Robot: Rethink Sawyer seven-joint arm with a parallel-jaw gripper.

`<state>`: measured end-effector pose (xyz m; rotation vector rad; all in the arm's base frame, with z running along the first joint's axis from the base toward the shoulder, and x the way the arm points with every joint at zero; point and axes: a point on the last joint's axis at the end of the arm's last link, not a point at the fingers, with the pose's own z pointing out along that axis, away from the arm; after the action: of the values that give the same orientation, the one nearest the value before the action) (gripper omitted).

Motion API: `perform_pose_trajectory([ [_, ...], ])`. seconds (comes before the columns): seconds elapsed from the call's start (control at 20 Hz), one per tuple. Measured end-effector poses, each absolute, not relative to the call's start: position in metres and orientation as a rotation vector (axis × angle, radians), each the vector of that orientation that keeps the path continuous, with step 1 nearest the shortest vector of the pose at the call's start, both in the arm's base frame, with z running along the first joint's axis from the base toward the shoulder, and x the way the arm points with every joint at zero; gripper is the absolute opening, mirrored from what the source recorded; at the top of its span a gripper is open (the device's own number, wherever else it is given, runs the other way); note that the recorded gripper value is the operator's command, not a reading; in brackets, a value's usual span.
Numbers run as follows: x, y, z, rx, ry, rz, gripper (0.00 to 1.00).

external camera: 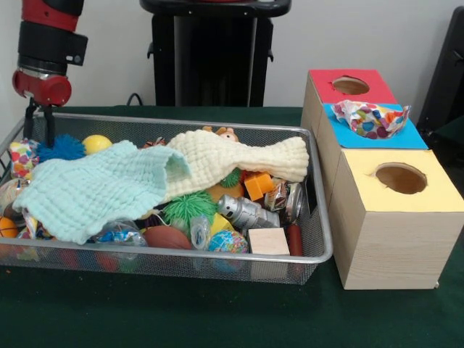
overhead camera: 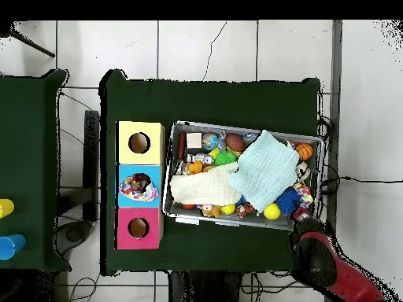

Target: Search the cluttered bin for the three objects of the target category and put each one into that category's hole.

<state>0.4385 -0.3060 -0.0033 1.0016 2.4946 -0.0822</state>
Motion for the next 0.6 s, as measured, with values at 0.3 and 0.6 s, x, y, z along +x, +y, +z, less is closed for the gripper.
perform_pose_trajectory([
  [0.3, 0.455, -0.305, 0.006, 0.977, 2.47, -0.046, 1.0],
  [0.6, 0.459, -0.297, -0.004, 0.968, 2.464, 0.023, 1.0],
])
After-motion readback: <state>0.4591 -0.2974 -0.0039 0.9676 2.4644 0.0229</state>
